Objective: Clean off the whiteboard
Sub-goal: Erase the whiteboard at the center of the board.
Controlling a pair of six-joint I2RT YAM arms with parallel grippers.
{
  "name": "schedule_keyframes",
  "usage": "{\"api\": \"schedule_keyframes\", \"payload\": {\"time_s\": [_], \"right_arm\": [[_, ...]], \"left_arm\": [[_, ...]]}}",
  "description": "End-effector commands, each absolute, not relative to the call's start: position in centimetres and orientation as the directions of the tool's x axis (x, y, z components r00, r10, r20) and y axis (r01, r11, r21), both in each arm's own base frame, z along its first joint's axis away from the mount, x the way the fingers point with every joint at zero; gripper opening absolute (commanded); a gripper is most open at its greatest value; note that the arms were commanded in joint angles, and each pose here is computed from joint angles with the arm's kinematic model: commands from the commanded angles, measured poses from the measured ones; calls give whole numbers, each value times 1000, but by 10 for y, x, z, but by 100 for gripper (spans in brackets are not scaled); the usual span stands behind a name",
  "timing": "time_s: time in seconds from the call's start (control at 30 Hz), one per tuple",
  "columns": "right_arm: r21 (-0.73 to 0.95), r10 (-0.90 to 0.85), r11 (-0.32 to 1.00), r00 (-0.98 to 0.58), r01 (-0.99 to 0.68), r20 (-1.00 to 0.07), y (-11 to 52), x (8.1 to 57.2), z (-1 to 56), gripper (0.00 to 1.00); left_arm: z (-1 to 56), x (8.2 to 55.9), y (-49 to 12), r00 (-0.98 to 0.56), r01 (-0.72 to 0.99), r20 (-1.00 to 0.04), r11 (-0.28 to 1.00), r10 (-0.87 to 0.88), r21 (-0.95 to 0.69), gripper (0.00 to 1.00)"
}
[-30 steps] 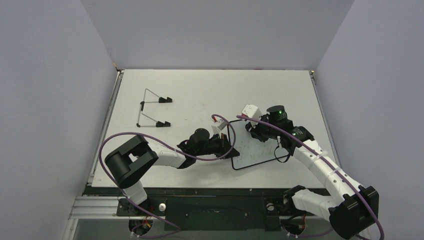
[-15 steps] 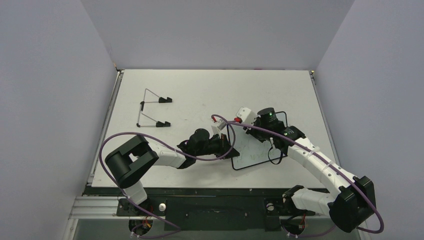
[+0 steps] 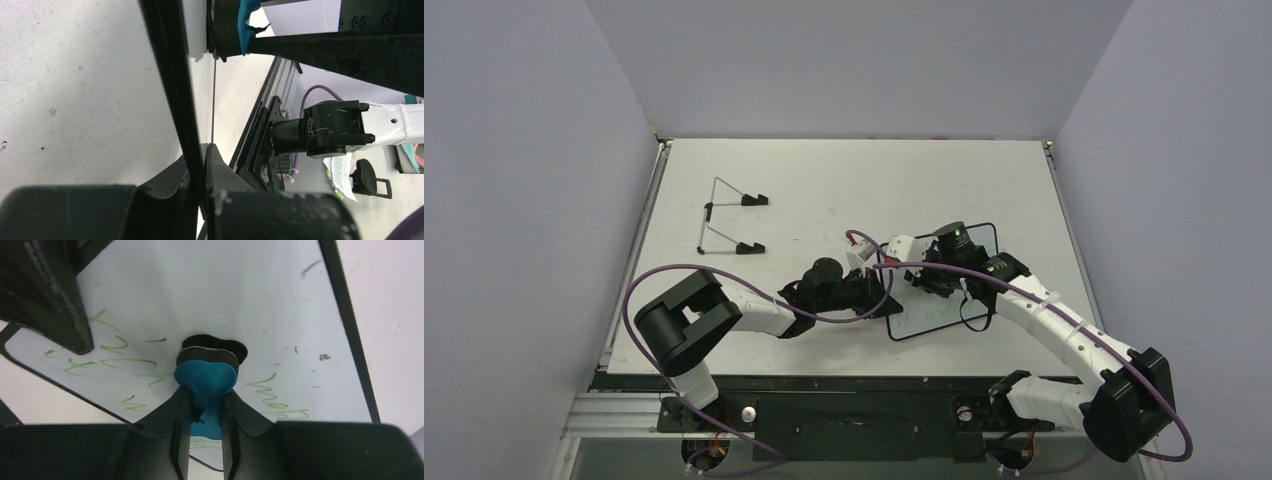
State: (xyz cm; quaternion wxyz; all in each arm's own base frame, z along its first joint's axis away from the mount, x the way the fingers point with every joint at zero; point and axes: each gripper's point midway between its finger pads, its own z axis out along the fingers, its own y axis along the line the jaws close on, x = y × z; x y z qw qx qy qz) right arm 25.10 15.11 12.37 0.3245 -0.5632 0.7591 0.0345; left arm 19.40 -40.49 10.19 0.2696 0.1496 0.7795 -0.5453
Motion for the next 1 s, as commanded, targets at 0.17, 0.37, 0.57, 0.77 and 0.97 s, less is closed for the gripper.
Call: {"api": "schedule_keyframes", "payload": {"time_s": [0.17, 0.37, 0.57, 0.77, 0.97], "right_arm": [[-433, -768, 570, -265, -698, -583, 131, 295, 144, 0], [-270, -843, 267, -89, -925, -530, 163, 241, 120, 0], [-322, -823, 354, -129, -878, -553, 164, 256, 127, 0], [-390, -737, 580, -257, -715, -625, 138, 293, 144, 0], [-331, -753, 510, -226, -794, -618, 143, 279, 140, 0]], "left_arm": [[110, 189, -412, -772, 594, -634, 307, -41, -743, 0], [111, 188, -412, -772, 594, -634, 303, -45, -745, 0], [112, 188, -411, -770, 594, -636, 304, -53, -745, 0], [111, 187, -411, -771, 594, -634, 295, -56, -748, 0], [113, 187, -410, -768, 596, -638, 295, -61, -747, 0]]}}
